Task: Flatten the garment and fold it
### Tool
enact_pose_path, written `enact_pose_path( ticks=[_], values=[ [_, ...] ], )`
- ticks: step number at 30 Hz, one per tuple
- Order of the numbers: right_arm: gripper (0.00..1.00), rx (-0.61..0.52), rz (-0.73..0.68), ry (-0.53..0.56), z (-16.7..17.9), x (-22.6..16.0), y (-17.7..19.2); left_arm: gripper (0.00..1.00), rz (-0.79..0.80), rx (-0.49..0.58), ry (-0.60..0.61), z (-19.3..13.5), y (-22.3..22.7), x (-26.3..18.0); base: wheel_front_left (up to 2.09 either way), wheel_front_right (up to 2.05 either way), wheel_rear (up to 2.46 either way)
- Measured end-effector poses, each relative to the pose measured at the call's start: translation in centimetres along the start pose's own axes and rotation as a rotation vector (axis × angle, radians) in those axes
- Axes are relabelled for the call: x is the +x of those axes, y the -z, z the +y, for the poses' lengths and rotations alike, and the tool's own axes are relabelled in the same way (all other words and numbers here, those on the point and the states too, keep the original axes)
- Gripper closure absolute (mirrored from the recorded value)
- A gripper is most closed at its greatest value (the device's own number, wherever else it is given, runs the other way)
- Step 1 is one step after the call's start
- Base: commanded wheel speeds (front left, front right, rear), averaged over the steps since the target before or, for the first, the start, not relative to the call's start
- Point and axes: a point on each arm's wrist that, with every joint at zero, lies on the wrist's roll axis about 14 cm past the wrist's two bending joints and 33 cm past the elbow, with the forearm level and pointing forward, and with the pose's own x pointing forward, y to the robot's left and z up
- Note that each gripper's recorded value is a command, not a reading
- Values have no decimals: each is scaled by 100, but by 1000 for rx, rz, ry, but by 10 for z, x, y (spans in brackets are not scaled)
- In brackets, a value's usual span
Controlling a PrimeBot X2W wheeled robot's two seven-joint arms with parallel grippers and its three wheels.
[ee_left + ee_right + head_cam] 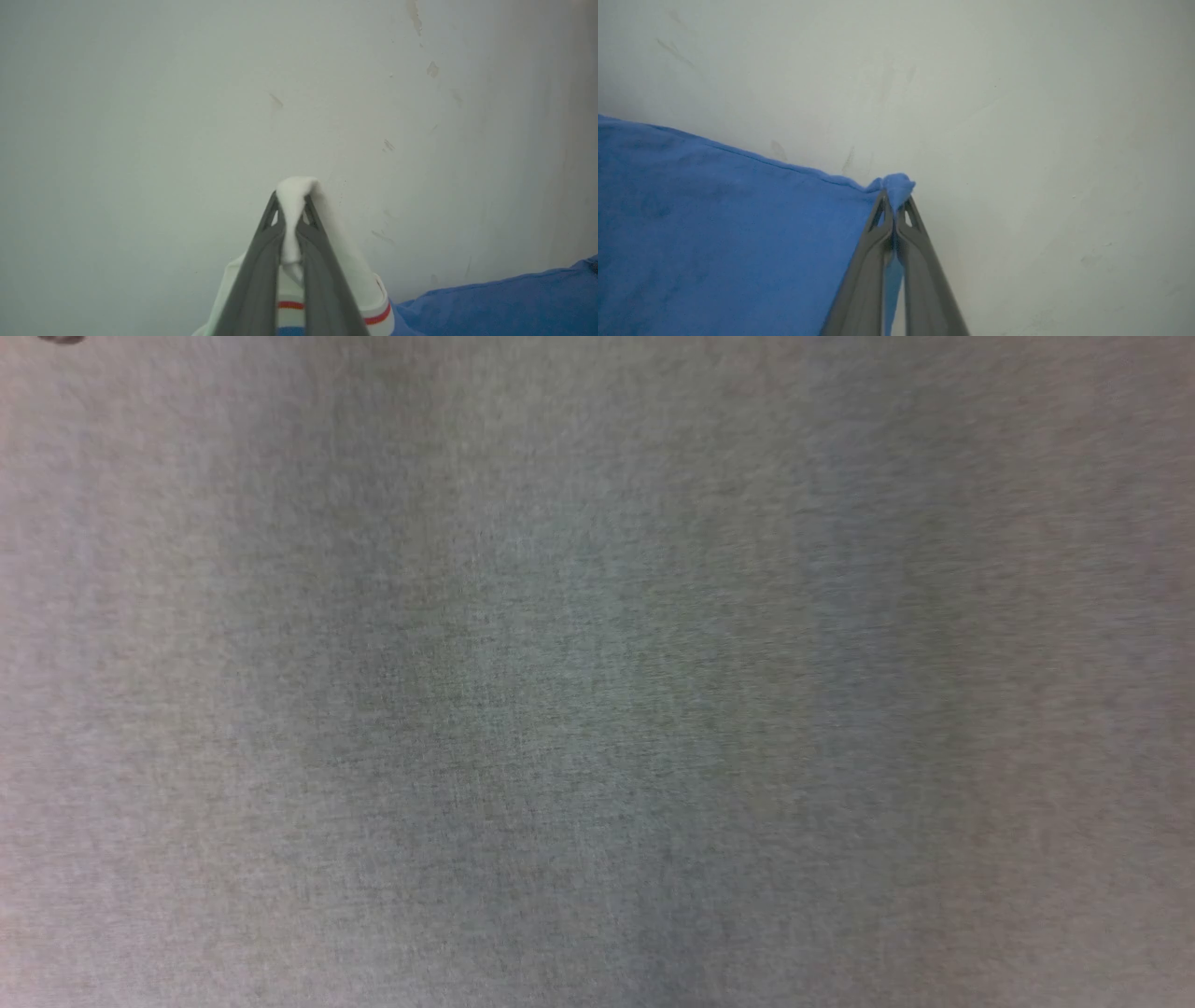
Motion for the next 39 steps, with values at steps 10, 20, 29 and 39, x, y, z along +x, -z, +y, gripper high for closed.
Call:
enact_pose_path(
  ticks=[10,20,29,39],
  values=[
    [100,-27,84,-62,30,13,90,100,158,-32,-45,34,96,-52,0,0,0],
    [100,80,29,-140,41,-16,80,100,197,-16,-88,61,77,-107,0,0,0],
    [100,191,109,-178,34,-97,102,100,390,-77,-71,30,77,-202,0,0,0],
    [100,331,260,-189,30,-208,115,100,596,-153,-140,-2,55,-316,0,0,0]
  ],
)
